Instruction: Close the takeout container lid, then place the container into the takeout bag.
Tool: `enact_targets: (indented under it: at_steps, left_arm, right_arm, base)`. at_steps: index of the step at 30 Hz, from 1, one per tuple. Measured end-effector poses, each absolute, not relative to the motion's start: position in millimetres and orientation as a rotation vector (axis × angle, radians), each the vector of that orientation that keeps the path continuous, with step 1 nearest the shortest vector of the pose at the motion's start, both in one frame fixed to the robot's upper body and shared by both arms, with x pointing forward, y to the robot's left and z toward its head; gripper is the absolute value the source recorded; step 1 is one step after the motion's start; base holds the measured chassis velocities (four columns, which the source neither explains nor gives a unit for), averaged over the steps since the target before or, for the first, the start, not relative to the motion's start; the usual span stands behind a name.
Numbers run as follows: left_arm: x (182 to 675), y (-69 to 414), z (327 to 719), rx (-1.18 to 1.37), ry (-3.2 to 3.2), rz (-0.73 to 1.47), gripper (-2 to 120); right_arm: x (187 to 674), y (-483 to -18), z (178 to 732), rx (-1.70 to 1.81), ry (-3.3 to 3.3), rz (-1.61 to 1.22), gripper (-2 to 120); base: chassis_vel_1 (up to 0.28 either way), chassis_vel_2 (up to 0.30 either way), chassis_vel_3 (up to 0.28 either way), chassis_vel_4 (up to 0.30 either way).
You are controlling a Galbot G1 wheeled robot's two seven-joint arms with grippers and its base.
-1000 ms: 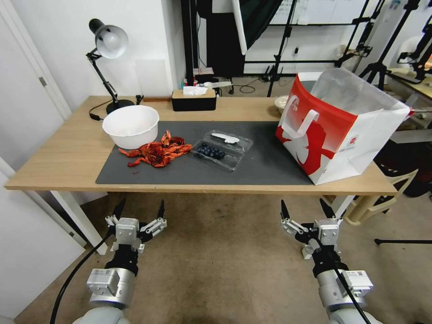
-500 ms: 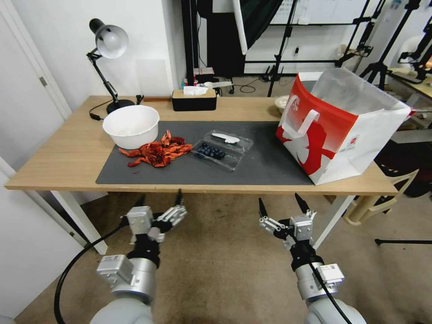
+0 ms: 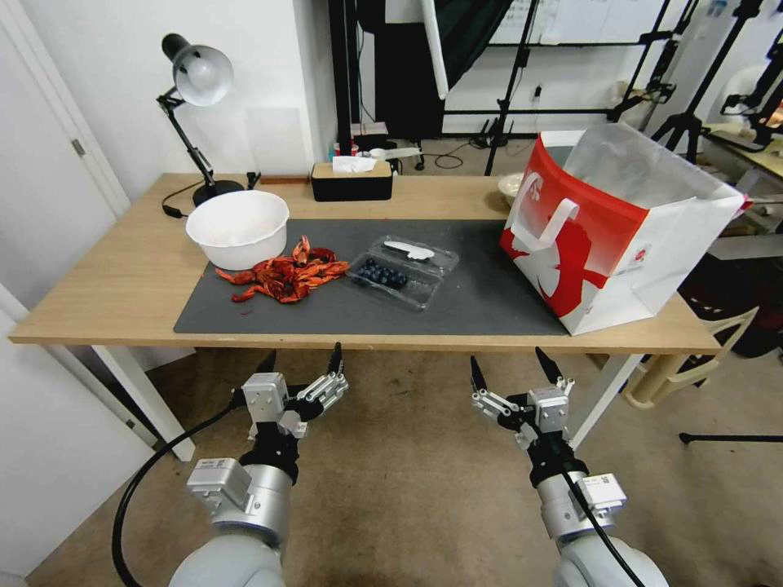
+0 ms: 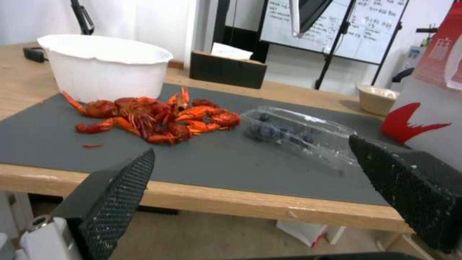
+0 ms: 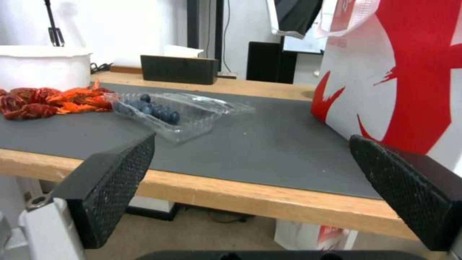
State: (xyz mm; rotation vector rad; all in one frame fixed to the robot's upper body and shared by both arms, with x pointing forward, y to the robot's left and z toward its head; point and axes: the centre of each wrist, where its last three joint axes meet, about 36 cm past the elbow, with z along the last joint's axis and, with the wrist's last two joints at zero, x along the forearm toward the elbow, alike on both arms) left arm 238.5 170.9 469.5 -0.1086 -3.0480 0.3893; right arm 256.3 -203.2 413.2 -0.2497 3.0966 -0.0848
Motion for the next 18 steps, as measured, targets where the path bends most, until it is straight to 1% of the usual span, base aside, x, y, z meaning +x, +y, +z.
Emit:
enact_targets:
  at_steps: [4,8,12,13,16,17,18]
  left_arm:
    - [239.8,172.6,467.4,-0.105,-3.061,0.371,100]
    - [243.0,175.1,464.1,-0.11,-3.071,0.347,100]
    - [246.9,177.0,459.6,-0.123,-3.076,0.323,100]
    - [246.9,177.0,459.6,-0.123,-3.076,0.323,100]
    - [249.9,177.4,453.6,-0.13,-3.073,0.307,100]
    - [249.9,177.4,453.6,-0.13,-3.073,0.307,100]
    - [249.3,178.1,451.3,-0.123,-3.076,0.303,100]
  right_arm:
    - [262.9,-204.0,412.6,-0.262,3.092,-0.074,100]
    - [279.5,-206.3,416.0,-0.296,3.077,-0.018,100]
    - [318.2,-211.7,423.0,-0.381,3.079,0.096,100]
    - [318.2,-211.7,423.0,-0.381,3.079,0.096,100]
    - [344.1,-216.0,426.9,-0.413,3.109,0.171,100]
    - [344.1,-216.0,426.9,-0.413,3.109,0.171,100]
    - [356.8,-216.6,429.4,-0.441,3.12,0.205,100]
  base:
    - [0.0,0.0,0.0,0.0]
    - [0.0,0.0,0.0,0.0]
    - [0.0,0.0,0.0,0.0]
    - [0.0,0.0,0.0,0.0]
    - [0.0,0.0,0.0,0.0]
    - [0.0,0.0,0.0,0.0]
    - [0.0,0.0,0.0,0.0]
